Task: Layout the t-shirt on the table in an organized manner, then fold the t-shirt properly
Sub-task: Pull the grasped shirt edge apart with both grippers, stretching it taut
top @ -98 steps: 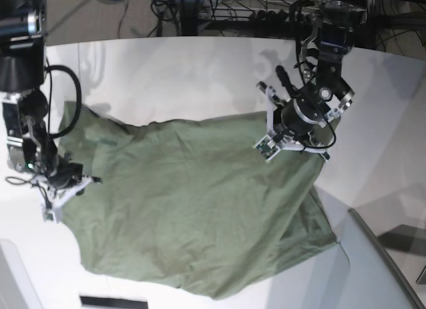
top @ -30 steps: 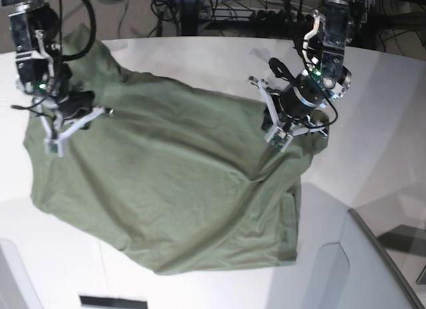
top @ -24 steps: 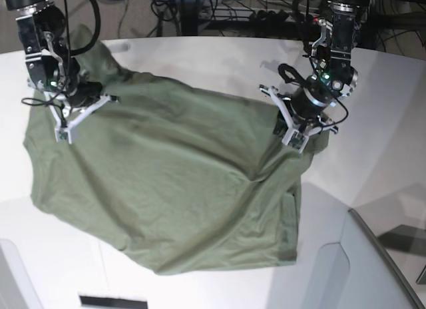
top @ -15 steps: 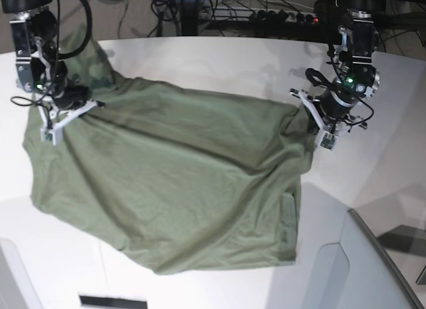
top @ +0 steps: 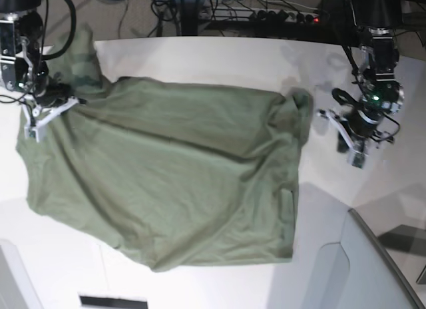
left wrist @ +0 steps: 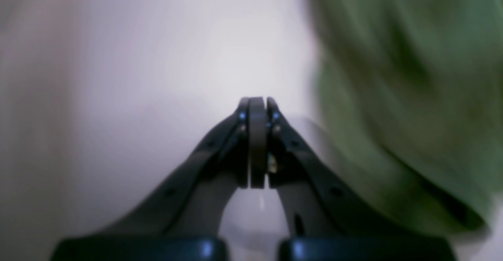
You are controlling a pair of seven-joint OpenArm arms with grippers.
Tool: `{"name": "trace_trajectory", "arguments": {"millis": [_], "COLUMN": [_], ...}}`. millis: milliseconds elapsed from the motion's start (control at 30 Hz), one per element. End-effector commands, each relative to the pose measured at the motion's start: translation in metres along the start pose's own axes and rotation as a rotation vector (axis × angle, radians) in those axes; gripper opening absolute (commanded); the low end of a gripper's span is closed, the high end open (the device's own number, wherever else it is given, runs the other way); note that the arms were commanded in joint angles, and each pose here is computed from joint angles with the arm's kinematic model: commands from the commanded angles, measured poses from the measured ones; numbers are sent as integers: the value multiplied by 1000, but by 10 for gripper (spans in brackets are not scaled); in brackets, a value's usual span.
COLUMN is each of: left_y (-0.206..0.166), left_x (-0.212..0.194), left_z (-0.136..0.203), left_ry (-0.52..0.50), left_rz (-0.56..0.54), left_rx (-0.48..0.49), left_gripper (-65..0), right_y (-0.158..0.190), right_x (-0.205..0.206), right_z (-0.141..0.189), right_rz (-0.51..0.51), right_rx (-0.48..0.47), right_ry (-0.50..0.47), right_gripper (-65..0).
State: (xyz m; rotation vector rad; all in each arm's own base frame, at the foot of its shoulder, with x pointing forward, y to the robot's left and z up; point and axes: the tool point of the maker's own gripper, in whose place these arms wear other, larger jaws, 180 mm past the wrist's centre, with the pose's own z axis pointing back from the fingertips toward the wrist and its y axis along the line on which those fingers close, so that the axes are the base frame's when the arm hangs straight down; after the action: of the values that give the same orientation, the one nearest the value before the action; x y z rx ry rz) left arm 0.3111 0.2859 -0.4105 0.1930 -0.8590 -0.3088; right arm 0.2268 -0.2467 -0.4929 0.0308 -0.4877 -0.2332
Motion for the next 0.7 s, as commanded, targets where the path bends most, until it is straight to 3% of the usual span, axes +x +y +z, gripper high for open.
{"name": "trace_trajectory", "arguments": {"millis": [0, 100, 267, 400, 600, 667], "left_y": [7, -19, -32, -50, -73, -80], "left_x": [14, 29, 30, 15, -12, -22], "left_z": [11, 41, 76, 88, 97, 96], "left_ry": [-52, -107, -154, -142, -108, -88], "left_rz": [-16, -12, 123, 201, 371, 410], "left_rx": [8, -72, -128, -190, -267, -273], "left_gripper": [-650, -650, -650, -650, -650, -499], "right_y": [0, 16, 41, 59, 60, 60], "right_x": [11, 27, 42, 42, 39, 38], "right_z": [8, 27, 53, 57, 55, 55], "right_rz": [19, 57, 101, 134, 136, 136], "right_rx": [4, 39, 93, 133, 134, 134], "right_ry": [-36, -107, -187, -196, -186, -185], "right_gripper": [-650, -650, -650, -650, -650, -650]}}
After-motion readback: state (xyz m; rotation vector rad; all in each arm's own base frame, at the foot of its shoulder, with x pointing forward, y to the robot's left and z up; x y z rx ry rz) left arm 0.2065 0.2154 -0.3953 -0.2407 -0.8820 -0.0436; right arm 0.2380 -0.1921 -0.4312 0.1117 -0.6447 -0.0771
